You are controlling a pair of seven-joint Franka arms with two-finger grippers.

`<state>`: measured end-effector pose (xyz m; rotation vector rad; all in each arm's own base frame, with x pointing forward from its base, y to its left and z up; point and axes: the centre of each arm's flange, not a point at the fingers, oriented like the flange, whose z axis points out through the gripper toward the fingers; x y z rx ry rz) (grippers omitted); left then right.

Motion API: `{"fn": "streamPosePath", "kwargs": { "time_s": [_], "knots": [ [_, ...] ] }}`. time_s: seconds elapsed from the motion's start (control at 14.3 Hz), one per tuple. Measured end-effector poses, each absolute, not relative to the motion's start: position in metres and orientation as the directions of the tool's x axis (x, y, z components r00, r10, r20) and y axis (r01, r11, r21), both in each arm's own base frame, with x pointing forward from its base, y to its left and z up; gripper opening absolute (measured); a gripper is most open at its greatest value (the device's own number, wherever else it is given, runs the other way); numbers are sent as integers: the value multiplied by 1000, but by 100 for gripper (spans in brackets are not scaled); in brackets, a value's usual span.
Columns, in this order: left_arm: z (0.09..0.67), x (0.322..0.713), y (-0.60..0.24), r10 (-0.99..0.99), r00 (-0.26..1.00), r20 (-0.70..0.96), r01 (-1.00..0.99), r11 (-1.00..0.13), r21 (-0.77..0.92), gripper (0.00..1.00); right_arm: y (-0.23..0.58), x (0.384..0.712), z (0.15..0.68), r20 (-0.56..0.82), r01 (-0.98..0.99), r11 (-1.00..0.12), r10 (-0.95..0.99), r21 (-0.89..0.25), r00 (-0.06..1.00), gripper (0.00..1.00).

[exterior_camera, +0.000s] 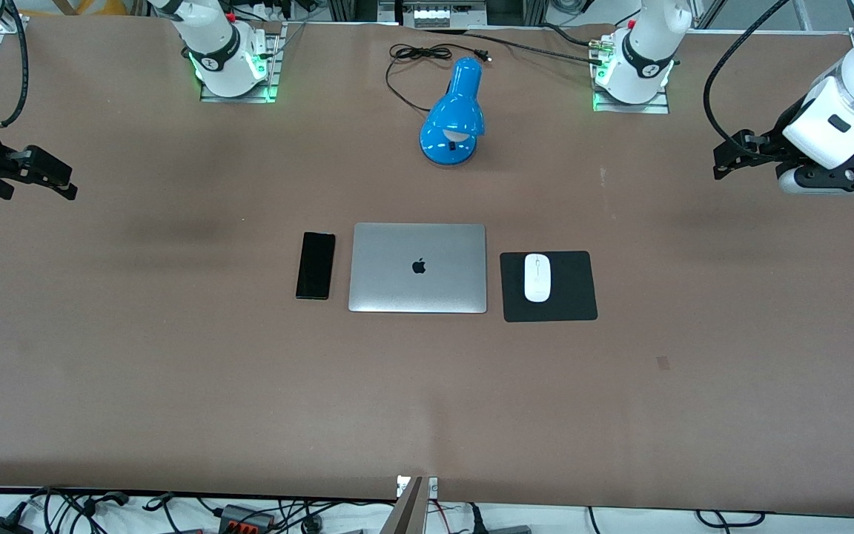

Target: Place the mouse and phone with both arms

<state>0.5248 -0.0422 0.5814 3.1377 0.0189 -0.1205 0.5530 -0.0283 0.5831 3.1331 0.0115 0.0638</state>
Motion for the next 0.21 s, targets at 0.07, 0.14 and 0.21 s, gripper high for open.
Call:
{"fn": "streamPosePath", "kwargs": {
  "time_s": [0.07,0.14,0.21],
  "knots": [
    [581,525,-42,12,997,-77,12,-1000,1,100,-28,553,583,41,7,-1000,8,8,999,100],
    [581,525,-42,11,997,-78,12,-1000,1,100,-28,553,583,40,7,-1000,8,8,999,100],
    [581,525,-42,11,997,-78,11,-1000,1,100,-28,553,583,39,7,-1000,8,8,999,100]
  ]
}}
